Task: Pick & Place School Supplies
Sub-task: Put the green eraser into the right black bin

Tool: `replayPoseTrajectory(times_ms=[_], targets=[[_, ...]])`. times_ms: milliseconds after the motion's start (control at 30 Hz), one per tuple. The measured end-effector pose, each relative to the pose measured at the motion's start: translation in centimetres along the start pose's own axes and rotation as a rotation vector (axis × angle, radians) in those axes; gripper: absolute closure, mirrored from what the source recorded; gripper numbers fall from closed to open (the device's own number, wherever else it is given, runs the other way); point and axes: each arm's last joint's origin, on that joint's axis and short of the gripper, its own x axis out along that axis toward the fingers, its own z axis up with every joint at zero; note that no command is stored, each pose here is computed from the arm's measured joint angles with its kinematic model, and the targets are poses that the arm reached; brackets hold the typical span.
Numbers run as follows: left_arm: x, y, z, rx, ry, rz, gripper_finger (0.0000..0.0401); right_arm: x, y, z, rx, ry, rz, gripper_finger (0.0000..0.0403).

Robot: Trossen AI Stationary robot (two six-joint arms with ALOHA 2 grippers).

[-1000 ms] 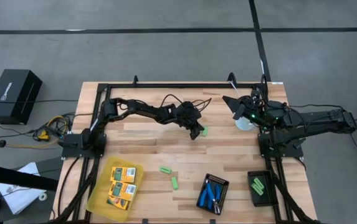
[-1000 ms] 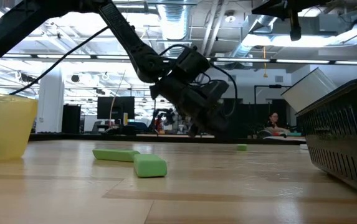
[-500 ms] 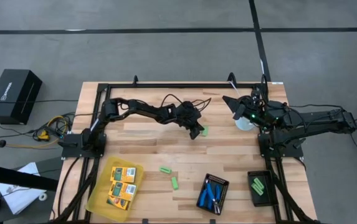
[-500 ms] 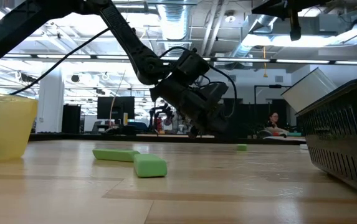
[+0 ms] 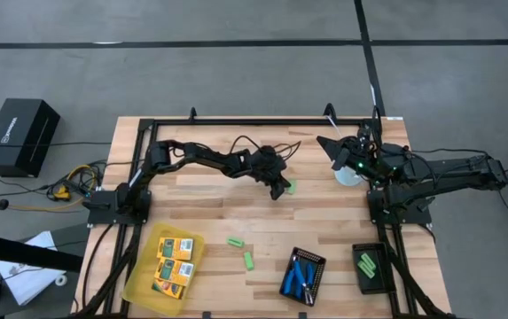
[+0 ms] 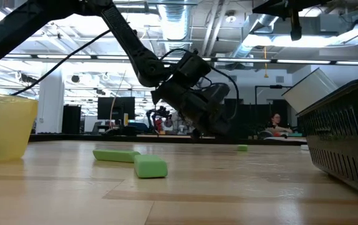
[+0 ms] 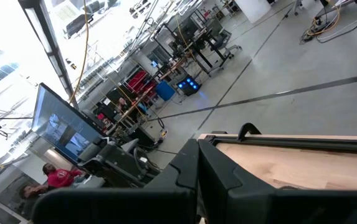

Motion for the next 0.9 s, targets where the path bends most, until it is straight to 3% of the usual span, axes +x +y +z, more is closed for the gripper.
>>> replayPoseTrajectory(times_ms=[900], targets=[[1.2,1.2,-2.2,-0.084,0.112,0.005,0.0401,0.0,0.1,-0.1,-0.001,0.018,0.019,0.0403]])
